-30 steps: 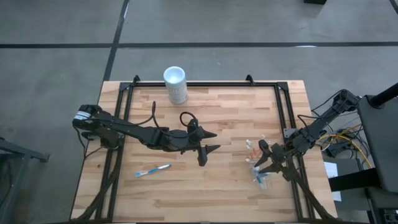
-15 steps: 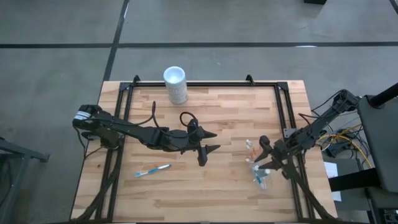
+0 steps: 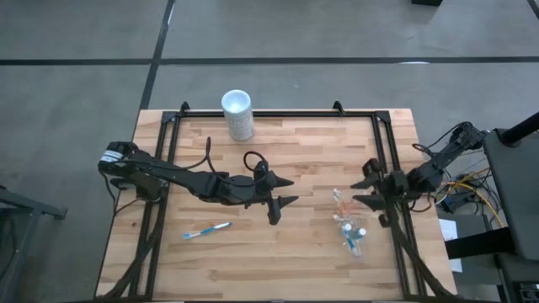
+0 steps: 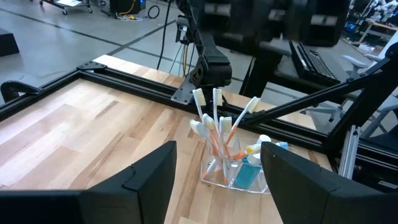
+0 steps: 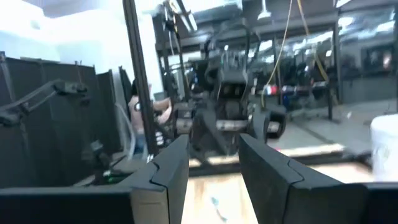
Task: Pick & Place toothbrushing station
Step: Put the blue toothbrush into the bottom section of the transparent organizer
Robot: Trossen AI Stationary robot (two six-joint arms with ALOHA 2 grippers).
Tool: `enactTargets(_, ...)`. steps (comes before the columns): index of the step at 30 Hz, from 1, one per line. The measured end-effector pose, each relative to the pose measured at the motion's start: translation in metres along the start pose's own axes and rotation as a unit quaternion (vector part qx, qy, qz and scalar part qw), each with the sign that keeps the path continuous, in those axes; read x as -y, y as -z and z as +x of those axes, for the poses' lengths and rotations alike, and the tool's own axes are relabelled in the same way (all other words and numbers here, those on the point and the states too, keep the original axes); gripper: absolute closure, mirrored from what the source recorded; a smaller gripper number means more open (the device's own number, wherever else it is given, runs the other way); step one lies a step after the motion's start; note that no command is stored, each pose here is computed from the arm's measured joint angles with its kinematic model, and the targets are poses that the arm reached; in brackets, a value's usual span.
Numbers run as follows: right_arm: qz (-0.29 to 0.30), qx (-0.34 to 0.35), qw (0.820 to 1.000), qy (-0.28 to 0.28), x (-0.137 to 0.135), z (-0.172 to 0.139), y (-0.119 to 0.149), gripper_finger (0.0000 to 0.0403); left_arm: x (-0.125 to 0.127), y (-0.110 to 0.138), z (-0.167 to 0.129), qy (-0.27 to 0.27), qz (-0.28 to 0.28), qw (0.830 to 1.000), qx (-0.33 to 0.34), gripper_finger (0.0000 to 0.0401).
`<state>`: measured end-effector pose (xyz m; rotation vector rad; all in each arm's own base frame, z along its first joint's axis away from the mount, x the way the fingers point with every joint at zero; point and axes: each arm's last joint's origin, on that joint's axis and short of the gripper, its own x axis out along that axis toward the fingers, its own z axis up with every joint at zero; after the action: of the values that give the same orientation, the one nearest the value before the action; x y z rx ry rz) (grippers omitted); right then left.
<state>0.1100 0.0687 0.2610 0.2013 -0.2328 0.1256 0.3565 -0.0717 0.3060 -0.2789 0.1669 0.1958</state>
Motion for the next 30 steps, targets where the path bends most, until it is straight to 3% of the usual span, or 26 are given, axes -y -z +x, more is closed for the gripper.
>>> enactTargets(11, -0.055, 0.051, 0.997, 0.001, -0.005, 0.005, -0.042, 0.0273, 0.0, 0.0, 0.0, 0.0, 0.0, 1.0, 0.0, 0.0162)
enactTargets(30, -0.039, 0.078, 0.996, 0.002, -0.006, 0.006, -0.063, 0.0271, 0.0, 0.0, 0.0, 0.002, 0.001, 1.0, -0.001, 0.0162)
